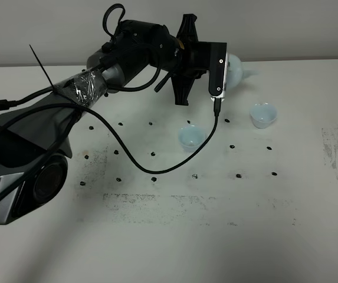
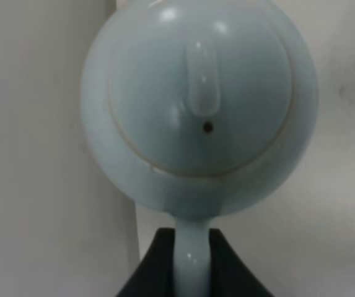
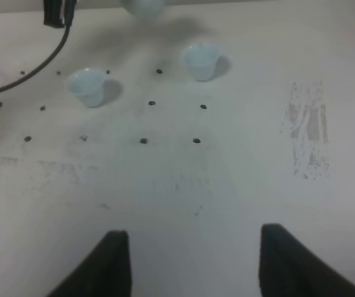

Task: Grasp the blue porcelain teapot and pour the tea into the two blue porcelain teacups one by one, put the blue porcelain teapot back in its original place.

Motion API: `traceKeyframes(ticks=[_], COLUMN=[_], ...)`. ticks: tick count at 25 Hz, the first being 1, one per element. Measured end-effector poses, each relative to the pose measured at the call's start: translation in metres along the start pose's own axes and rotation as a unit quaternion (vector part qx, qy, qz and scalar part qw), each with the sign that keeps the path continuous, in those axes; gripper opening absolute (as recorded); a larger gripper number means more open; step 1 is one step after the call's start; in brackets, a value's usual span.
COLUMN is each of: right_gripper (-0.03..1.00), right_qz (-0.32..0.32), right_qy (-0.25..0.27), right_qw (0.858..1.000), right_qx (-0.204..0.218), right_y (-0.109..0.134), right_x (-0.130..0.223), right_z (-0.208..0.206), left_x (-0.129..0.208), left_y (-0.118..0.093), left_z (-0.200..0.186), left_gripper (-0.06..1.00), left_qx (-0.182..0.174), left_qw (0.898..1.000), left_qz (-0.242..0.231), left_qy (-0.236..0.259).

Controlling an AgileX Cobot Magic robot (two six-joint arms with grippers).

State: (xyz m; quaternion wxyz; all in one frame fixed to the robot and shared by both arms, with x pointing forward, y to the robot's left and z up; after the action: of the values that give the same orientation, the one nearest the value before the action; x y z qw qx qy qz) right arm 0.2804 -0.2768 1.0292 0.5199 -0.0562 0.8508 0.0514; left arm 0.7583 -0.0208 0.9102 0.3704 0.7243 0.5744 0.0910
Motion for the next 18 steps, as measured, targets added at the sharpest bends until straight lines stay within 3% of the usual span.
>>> traceKeyframes(ticks=[9,18], right_gripper=[0.49,0.49], right_qz=[0.0,0.0], right_qy=[0.0,0.0], right_qw=[1.0,1.0], right_qx=[0.0,0.0], right_y=[0.0,0.0], right_x=[0.0,0.0], right_z=[0.0,0.0], left_x=[0.0013,-0.0032], left_y=[0.0034,-0.001], left_z=[0.0058,0.0107], left_gripper=[0.08,0.08], left_qx=[-0.025,-0.025], left_qw=[0.999,0.998], left_qz=[0.042,0.06], left_qy=[0.011,0.009])
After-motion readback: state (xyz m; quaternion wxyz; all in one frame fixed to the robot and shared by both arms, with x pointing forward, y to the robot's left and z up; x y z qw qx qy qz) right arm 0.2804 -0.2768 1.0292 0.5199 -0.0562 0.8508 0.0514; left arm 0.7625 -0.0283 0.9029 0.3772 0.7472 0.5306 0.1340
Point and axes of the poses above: a point on each arm's last joint axis where the gripper is mounted, z pointing out along that axis toward the gripper, y along the wrist's bending axis when the last joint is at zero, x = y × z, the point moved 6 cm from there along z, pointing out along that axis toward the gripper, and after that the axes turned 6 degrees about -z, right-handed, at the moved point
